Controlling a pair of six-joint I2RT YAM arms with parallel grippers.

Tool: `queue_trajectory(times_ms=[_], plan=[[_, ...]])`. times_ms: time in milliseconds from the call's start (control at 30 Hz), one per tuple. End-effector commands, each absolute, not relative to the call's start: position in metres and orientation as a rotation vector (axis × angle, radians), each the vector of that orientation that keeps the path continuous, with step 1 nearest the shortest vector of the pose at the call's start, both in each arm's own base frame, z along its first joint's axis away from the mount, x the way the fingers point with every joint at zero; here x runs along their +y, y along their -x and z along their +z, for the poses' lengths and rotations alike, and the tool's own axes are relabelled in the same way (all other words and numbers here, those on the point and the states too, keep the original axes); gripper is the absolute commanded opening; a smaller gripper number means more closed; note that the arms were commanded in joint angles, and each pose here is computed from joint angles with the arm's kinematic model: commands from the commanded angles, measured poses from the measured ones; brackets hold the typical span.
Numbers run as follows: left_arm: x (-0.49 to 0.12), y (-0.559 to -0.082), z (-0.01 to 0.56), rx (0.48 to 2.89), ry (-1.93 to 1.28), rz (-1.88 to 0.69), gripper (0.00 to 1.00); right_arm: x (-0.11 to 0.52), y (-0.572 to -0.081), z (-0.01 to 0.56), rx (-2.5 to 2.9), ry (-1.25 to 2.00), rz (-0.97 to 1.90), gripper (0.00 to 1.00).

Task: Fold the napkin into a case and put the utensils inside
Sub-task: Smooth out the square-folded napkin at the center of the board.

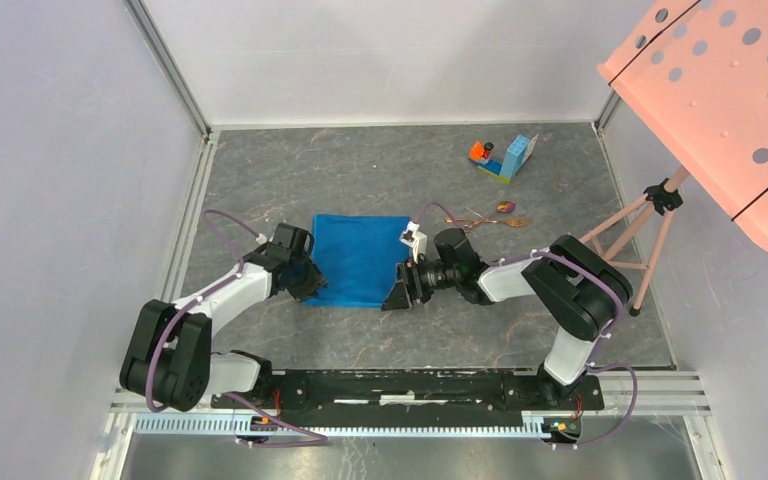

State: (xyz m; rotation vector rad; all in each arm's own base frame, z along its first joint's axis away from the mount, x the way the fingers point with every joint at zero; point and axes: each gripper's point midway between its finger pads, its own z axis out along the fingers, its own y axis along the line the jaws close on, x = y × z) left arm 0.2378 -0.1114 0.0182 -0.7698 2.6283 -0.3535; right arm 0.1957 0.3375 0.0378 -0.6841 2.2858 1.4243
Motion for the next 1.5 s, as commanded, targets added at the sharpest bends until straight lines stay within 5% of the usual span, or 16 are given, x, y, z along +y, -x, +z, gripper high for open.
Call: queue_trajectory(times_ms=[0, 233, 567, 833, 1000, 1167, 1467], plan=[[-0.085, -0.212, -0.007, 2.676, 0.828, -0.161, 0.43, 0.321, -0.196, 0.034, 2.273, 0.726, 1.364, 0.74], [-0.081, -0.210, 0.001, 2.654, 0.826, -0.154, 0.44, 0.329, -0.196, 0.066, 2.194, 0.757, 1.401, 0.77], [-0.081, -0.207, -0.004, 2.657, 0.837, -0.159, 0.45, 0.308, -0.171, 0.025, 2.303, 0.730, 1.415, 0.76], [-0.094, -0.210, 0.017, 2.648, 0.761, -0.279, 0.50, 0.299, -0.217, 0.064, 2.221, 0.756, 1.242, 0.79], [-0.129, -0.248, 0.082, 2.529, 0.560, -0.553, 0.80, 0.324, -0.270, 0.095, 2.126, 0.641, 1.336, 0.78], [-0.150, -0.318, 0.131, 2.429, 0.464, -0.670, 0.84, 0.351, -0.323, 0.107, 2.073, 0.547, 1.438, 0.79], [-0.166, -0.411, 0.096, 2.404, 0.505, -0.828, 0.86, 0.366, -0.367, 0.105, 2.031, 0.440, 1.512, 0.83]])
